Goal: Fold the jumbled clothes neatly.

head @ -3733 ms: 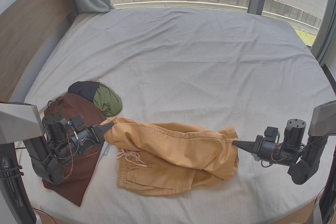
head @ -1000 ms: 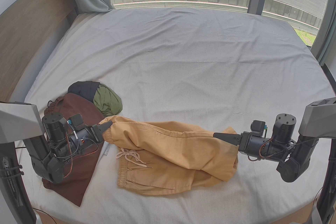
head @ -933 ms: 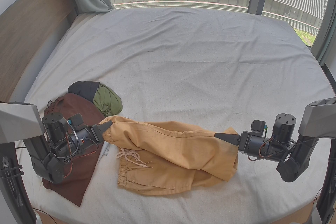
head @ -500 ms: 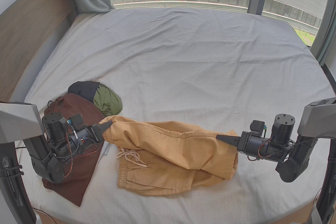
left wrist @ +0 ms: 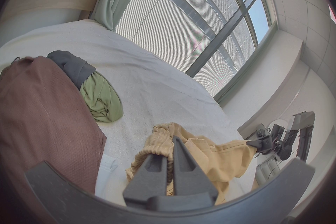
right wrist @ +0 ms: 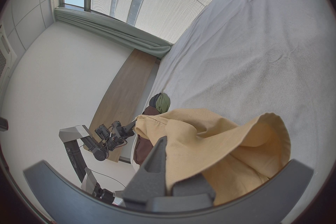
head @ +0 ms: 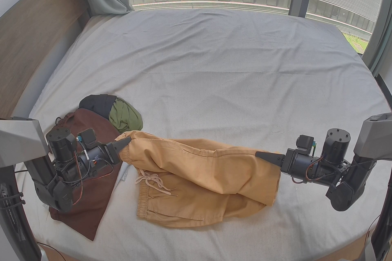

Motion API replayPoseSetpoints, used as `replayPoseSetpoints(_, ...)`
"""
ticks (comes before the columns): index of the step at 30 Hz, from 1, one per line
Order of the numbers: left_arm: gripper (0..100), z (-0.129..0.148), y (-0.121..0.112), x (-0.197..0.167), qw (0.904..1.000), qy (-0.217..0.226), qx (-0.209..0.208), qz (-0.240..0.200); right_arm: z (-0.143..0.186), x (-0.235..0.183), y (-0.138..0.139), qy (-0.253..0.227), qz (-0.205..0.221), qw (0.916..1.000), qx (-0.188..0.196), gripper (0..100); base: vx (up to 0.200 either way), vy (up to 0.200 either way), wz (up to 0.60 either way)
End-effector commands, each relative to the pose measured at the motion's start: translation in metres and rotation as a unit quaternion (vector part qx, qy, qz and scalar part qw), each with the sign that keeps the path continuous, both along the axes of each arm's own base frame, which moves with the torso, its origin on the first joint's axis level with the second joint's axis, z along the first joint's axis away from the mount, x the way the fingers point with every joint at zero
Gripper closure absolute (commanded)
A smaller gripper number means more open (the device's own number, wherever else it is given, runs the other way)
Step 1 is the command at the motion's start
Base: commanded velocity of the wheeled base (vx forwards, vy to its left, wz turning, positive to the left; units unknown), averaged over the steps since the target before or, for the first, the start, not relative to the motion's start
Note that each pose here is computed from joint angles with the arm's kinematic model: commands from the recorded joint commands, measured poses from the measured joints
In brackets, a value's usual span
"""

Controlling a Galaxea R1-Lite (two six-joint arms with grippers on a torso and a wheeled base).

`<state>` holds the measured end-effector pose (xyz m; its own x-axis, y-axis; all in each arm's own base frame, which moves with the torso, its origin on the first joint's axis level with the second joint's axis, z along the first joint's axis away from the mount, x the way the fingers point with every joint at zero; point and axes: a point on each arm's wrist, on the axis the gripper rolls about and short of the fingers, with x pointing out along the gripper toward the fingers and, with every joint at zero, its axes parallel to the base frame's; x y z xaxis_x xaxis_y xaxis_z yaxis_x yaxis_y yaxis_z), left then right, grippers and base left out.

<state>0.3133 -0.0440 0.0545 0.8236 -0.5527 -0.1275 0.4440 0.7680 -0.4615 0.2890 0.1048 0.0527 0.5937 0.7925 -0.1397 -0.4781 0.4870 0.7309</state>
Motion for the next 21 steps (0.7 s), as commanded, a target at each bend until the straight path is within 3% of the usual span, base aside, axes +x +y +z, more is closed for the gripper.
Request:
replayPoseSetpoints(1, 100, 0.002, 0.000, 0.001, 0.9996, -0.018, 0.020, -0.003, 0.012, -0.006, -0.001, -0.016, 0.001, 0.9999, 0.005, 100, 0.000, 0.000, 0.00)
replayPoseSetpoints(17, 100, 0.007, 0.000, 0.005, 0.9980, -0.047, 0.038, -0.020, 0.032, -0.012, -0.004, -0.047, 0.001, 0.9988, 0.013, 100, 0.000, 0.000, 0.00)
replayPoseSetpoints(21, 100, 0.009, 0.000, 0.008, 0.9970, -0.059, 0.045, -0.023, 0.031, -0.013, -0.004, -0.058, 0.002, 0.9983, 0.001, 100, 0.000, 0.000, 0.00)
